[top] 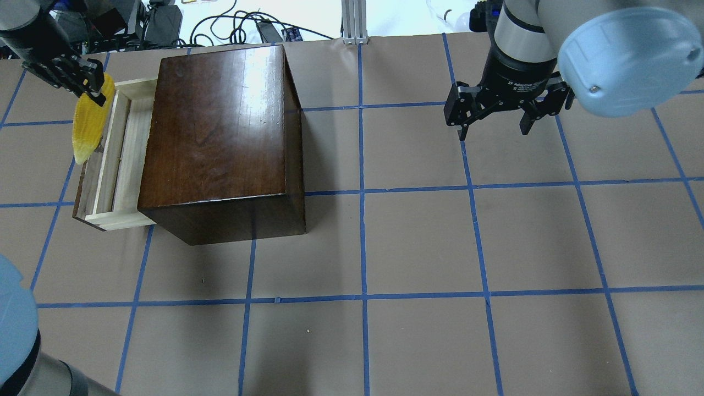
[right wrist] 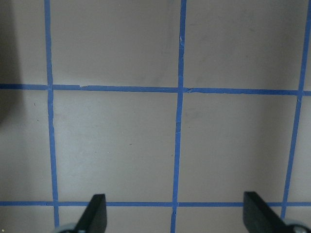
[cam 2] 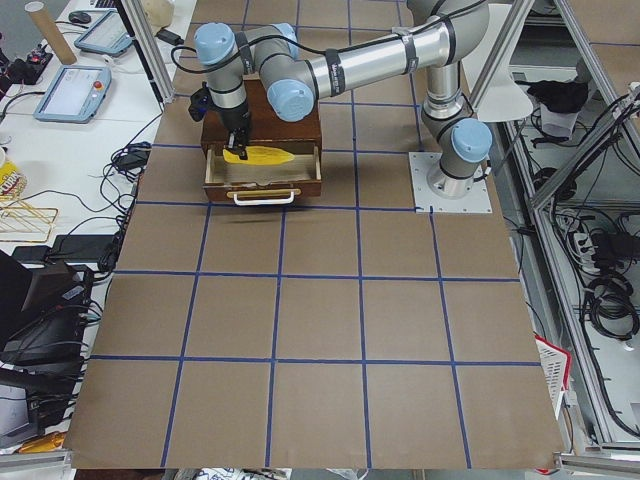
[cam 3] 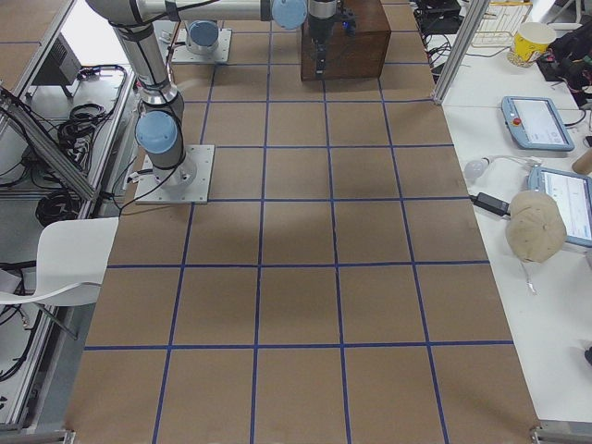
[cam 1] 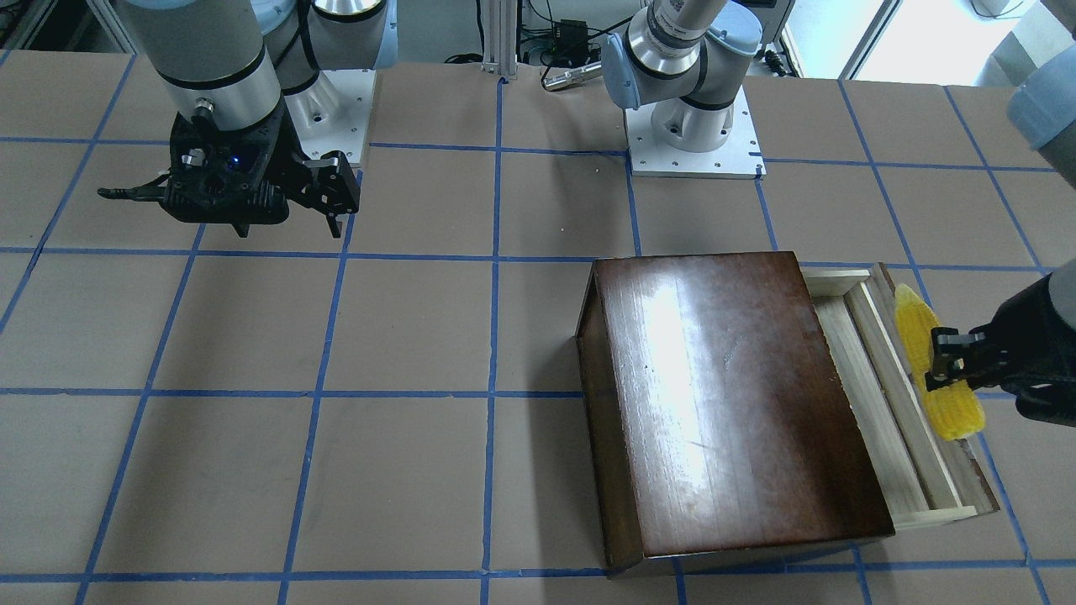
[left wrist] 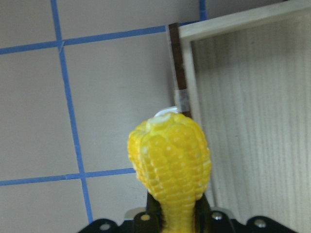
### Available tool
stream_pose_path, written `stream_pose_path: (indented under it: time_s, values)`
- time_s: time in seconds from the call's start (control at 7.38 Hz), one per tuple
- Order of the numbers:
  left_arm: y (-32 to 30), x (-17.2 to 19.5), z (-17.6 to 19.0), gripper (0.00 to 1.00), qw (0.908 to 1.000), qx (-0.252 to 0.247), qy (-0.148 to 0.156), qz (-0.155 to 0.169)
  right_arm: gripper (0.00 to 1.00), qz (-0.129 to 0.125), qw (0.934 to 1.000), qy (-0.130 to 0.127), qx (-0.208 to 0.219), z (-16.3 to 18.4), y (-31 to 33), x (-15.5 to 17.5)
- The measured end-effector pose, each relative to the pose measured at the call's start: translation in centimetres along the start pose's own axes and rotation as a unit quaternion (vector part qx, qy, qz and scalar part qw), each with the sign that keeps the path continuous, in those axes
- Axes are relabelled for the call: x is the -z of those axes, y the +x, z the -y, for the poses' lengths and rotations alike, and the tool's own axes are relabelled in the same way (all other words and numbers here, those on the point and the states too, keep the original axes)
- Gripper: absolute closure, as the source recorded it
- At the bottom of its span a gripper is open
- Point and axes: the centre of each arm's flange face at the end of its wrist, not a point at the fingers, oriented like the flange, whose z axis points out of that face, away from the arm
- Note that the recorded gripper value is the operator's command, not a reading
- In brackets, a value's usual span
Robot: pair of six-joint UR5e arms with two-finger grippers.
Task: Open drawer and put corn inside
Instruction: 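Lift the corn and carry it over the open drawer, then lower the corn into the drawer and open the left gripper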
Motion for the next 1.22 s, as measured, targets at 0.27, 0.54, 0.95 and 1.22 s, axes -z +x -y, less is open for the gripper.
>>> stream_pose_path:
  time_s: [0.27, 0.54, 0.95, 1.22]
  values:
    - [0.6, -1.6, 0.4, 1.00, 0.9998, -0.005, -0.009, -0.015, 0.00, 0.000, 1.0000, 0.000, 0.000, 0.0, 0.0, 0.0]
    - [0.5, -3.1, 0.5, 1.00, 0.9996, 0.006, -0.016, -0.024, 0.00, 0.000, 1.0000, 0.000, 0.000, 0.0, 0.0, 0.0]
    - [0.3, -4.3, 0.7, 0.62, 0.9986, 0.037, -0.026, -0.027, 0.00, 0.000, 1.0000, 0.000, 0.000, 0.0, 0.0, 0.0]
    - [0.3, -4.7, 0.6, 0.00, 0.9981, 0.045, -0.032, -0.028, 0.00, 0.000, 1.0000, 0.000, 0.000, 0.0, 0.0, 0.0]
